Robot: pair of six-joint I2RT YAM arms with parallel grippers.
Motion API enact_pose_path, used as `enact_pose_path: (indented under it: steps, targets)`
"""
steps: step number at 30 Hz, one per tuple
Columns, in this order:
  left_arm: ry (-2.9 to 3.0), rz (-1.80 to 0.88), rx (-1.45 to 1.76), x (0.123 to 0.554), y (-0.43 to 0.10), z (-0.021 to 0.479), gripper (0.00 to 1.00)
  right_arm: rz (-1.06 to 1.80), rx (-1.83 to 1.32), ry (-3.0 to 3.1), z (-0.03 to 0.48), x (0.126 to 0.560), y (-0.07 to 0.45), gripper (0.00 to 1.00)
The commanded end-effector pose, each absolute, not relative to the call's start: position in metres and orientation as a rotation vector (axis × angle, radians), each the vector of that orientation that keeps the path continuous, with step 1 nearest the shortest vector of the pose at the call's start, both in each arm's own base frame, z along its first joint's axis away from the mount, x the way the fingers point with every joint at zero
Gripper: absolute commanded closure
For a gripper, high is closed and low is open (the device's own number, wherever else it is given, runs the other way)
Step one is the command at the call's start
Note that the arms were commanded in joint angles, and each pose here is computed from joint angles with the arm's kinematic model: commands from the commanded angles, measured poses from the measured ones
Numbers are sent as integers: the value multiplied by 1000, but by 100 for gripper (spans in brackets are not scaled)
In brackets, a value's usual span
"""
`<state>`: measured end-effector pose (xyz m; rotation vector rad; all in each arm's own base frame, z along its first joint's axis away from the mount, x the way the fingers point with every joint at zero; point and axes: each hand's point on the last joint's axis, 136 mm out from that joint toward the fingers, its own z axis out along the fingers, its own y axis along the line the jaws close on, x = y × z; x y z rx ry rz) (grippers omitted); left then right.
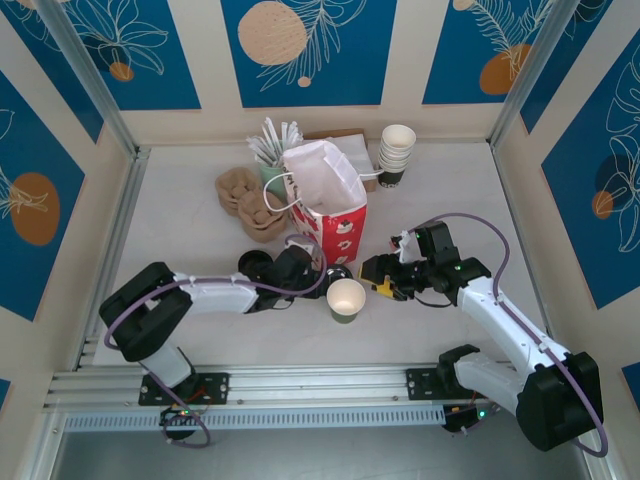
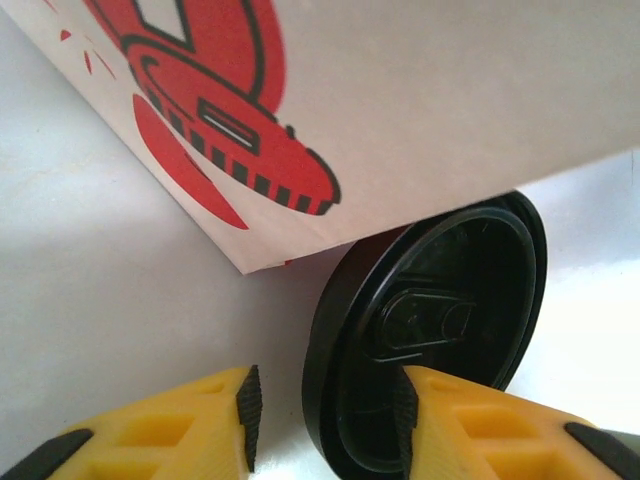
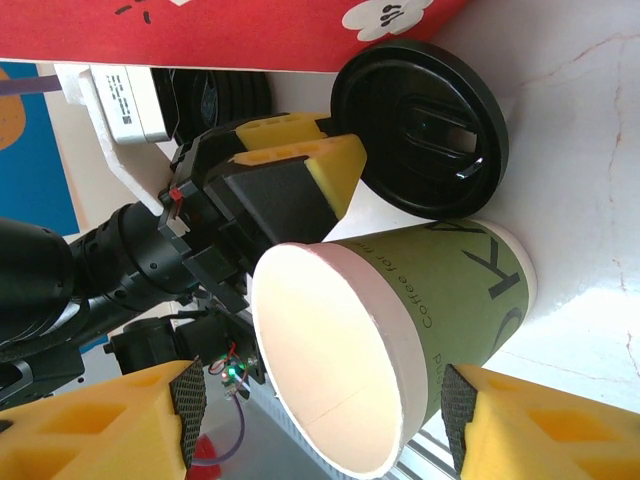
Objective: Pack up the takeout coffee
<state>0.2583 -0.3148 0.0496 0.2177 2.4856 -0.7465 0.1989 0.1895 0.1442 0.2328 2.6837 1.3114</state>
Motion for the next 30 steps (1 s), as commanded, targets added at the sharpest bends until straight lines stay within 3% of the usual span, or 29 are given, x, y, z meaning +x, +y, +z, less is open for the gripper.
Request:
enact_pose_path:
  steps: [1, 18, 30]
  targets:
    - [2455, -776, 203, 269, -321, 57, 64, 1303, 219, 2690, 144, 195, 189, 34]
    - [2458, -726, 218, 267, -312, 52, 84, 1296, 224, 2691, 146, 194, 188, 34]
    - [2416, -604, 211, 259, -276, 79, 84, 1294, 217, 2675, 154, 195, 188, 34]
